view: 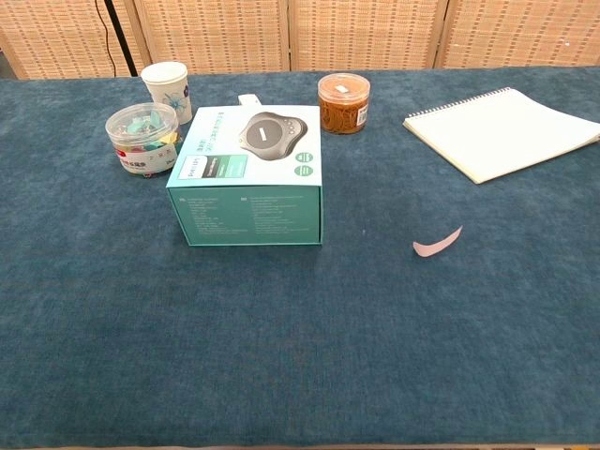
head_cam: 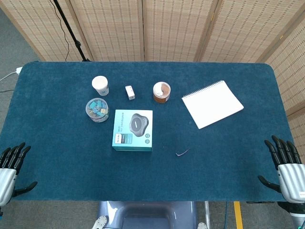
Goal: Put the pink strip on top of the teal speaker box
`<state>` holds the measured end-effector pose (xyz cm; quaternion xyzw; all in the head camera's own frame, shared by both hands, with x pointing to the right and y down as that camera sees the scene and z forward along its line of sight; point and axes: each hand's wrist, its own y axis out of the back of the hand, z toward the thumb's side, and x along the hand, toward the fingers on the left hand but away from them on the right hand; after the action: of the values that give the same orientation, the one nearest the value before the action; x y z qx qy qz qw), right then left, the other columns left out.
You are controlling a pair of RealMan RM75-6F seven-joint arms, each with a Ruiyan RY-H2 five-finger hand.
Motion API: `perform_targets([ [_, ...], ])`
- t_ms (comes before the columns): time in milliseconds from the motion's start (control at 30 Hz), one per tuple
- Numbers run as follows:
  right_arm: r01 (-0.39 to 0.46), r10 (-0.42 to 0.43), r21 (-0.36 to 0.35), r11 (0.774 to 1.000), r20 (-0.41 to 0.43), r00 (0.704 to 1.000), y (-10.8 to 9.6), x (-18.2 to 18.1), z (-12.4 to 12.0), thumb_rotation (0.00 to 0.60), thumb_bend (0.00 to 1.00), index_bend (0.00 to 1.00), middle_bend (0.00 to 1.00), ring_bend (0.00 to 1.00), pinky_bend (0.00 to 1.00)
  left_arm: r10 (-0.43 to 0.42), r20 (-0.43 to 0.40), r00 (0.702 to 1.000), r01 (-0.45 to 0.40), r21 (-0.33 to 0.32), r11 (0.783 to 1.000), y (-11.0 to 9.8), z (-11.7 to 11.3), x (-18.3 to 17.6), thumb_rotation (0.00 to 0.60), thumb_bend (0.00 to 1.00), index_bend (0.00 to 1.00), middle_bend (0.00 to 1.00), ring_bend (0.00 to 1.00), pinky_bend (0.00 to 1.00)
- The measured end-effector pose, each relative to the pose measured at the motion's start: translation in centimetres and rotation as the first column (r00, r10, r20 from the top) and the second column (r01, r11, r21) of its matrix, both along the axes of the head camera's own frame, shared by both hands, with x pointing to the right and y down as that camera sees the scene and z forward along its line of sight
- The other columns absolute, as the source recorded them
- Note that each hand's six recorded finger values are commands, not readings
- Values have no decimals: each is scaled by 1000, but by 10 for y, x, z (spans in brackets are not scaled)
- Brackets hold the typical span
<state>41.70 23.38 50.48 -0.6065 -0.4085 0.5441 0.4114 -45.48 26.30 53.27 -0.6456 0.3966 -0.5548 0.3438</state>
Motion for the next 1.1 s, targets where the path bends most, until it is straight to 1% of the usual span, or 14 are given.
perform_targets([
  [233, 3, -3, -12, 1000, 3, 1000, 0, -1, 3, 600, 0, 0, 0, 0, 0, 1, -1, 1000, -1, -3, 1000, -1, 0, 0, 600, 0, 0, 0, 0, 0],
  [433, 1, -1, -43, 999, 4, 1000, 0, 0, 10, 600, 0, 12, 0, 0, 0, 1, -6, 1000, -1, -2, 1000, -1, 0, 0, 600, 0, 0, 0, 0, 0],
  [533, 19, -18, -76, 997, 14, 1000, 0, -4, 18, 600, 0, 30, 0, 0, 0, -6, -13, 1000, 6, 1, 1000, -2, -1, -1, 600, 0, 0, 0, 0, 0],
  [633, 53, -50, -128, 990, 30, 998, 0, -11, 31, 600, 0, 63, 0, 0, 0, -13, -15, 1000, 13, 5, 1000, -3, -2, -2, 600, 0, 0, 0, 0, 0],
  [733, 108, -99, -187, 976, 57, 993, -5, -23, 46, 600, 0, 99, 0, 0, 0, -17, -15, 1000, 17, 5, 1000, -3, -2, -3, 600, 0, 0, 0, 0, 0],
  [833, 180, -160, -235, 955, 101, 982, -13, -40, 62, 600, 0, 125, 0, 0, 0, -25, -13, 1000, 25, 7, 1000, -4, -2, -4, 600, 0, 0, 0, 0, 0],
  [900, 230, -199, -264, 937, 137, 970, -19, -53, 73, 600, 1, 140, 0, 0, 0, -30, -11, 999, 30, 8, 1000, -5, -2, -5, 600, 0, 0, 0, 0, 0],
  [967, 274, -231, -290, 917, 174, 957, -25, -66, 83, 600, 27, 156, 0, 0, 0, -33, -10, 999, 33, 8, 999, -5, -2, -5, 600, 0, 0, 0, 0, 0],
  [1033, 309, -256, -308, 900, 199, 946, -30, -76, 92, 600, 82, 179, 0, 0, 0, -35, -11, 999, 35, 8, 999, -6, -2, -6, 600, 0, 0, 0, 0, 0],
  [1100, 340, -280, -321, 884, 218, 935, -36, -86, 103, 600, 101, 197, 0, 0, 0, -37, -12, 999, 37, 8, 999, -6, -3, -6, 600, 0, 0, 0, 0, 0],
])
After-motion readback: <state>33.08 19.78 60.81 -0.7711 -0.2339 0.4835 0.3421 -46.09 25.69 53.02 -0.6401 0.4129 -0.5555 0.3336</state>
